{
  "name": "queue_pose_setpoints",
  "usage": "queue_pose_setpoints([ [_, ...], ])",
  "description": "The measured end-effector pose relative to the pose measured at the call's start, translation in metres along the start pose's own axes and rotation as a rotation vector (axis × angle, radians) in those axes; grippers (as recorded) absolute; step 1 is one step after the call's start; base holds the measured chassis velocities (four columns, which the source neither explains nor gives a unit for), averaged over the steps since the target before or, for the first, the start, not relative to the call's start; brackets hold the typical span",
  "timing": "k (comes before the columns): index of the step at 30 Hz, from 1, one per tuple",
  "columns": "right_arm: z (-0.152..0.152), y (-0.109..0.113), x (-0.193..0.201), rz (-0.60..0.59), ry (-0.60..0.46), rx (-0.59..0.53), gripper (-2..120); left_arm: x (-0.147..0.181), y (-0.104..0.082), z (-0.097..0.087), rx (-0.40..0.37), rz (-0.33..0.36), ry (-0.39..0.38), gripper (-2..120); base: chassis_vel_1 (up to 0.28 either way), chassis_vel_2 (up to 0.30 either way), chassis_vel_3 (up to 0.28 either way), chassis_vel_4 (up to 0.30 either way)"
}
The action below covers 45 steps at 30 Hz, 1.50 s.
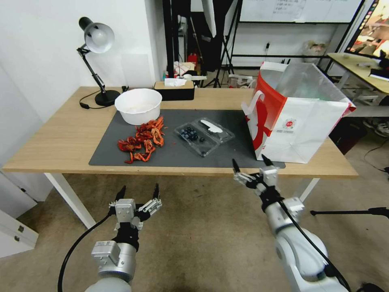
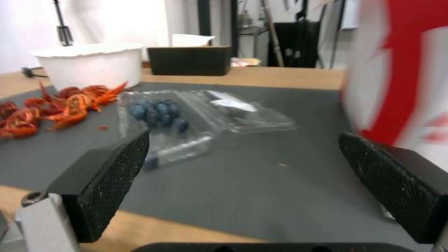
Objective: Close the takeout container lid, then place the container into the takeout bag.
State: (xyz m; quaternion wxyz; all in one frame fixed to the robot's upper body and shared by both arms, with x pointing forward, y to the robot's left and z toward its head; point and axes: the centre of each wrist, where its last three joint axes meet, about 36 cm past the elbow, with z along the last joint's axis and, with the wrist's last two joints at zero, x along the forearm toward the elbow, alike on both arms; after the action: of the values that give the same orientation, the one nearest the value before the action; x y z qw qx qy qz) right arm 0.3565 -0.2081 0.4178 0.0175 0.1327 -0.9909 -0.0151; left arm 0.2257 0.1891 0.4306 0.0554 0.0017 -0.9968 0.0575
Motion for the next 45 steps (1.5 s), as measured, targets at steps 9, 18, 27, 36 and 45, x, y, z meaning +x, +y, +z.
queue_pose_setpoints([
  [9,-0.015,0.025,-0.049,-0.066,0.142,-0.062,100,-0.001,0.000,0.004,0.001,-0.032,0.005,100,0.000,0.000,0.000,0.000],
  [18,-0.025,0.040,-0.076,-0.123,0.237,-0.067,100,-0.001,-0.001,0.007,0.003,-0.052,0.012,100,0.000,0.000,0.000,0.000],
  [27,-0.021,0.054,-0.093,-0.133,0.308,-0.117,100,0.000,-0.001,0.007,0.003,-0.069,0.012,100,0.000,0.000,0.000,0.000],
  [36,-0.018,0.061,-0.100,-0.145,0.318,-0.124,100,0.002,-0.001,0.007,0.006,-0.075,0.004,100,0.000,0.000,0.000,0.000],
  [45,-0.017,0.069,-0.110,-0.163,0.331,-0.135,100,0.003,0.000,0.007,0.005,-0.080,-0.002,100,0.000,0.000,0.000,0.000],
])
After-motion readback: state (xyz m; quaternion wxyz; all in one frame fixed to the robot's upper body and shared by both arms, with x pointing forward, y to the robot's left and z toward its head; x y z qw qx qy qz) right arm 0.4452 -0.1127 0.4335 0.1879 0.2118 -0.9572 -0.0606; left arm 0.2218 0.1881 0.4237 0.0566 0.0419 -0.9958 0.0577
